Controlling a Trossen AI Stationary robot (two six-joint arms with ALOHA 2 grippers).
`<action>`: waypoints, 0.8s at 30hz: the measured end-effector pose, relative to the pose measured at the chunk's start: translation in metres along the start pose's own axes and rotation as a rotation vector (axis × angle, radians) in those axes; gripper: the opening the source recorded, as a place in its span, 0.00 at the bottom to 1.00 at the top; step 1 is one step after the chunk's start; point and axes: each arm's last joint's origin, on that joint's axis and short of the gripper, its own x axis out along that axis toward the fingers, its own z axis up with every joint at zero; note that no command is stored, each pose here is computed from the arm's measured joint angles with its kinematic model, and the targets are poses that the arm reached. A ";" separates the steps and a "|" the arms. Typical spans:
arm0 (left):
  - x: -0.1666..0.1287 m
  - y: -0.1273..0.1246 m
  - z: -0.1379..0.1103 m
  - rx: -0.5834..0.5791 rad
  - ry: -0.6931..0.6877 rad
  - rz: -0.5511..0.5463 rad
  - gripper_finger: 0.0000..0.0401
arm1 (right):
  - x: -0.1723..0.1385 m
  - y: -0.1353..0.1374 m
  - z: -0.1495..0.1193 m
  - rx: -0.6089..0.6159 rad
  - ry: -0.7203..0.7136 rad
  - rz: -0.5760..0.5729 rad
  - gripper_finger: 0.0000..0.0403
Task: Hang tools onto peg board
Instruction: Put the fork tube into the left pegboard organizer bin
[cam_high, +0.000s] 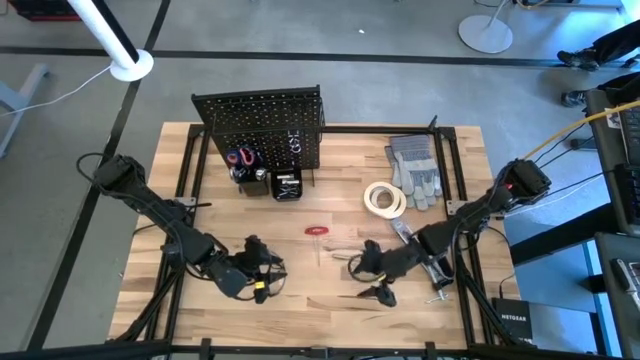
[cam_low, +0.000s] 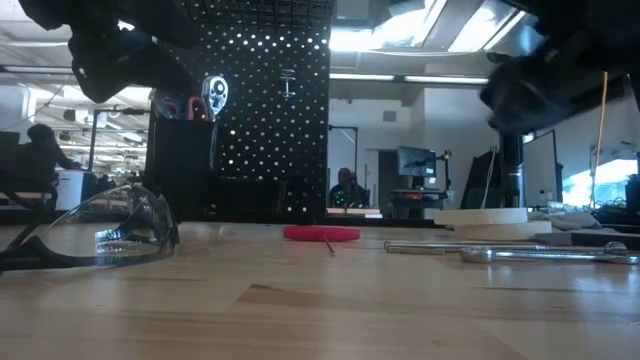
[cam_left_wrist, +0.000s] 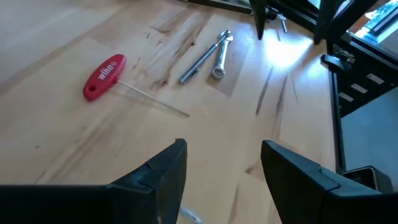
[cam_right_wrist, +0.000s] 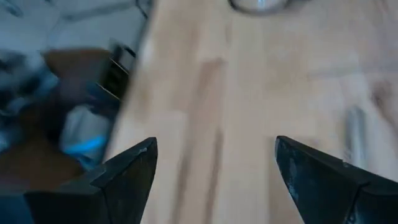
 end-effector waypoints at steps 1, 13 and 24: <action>0.000 0.000 0.000 0.003 0.000 0.002 0.48 | 0.000 0.000 -0.004 -0.009 0.019 -0.035 0.80; 0.005 0.005 0.005 0.014 -0.033 0.044 0.48 | 0.001 -0.028 -0.007 -0.123 0.000 -0.354 0.80; 0.027 0.019 0.007 0.035 -0.046 0.147 0.48 | 0.034 -0.062 -0.019 -0.083 0.093 -0.403 0.69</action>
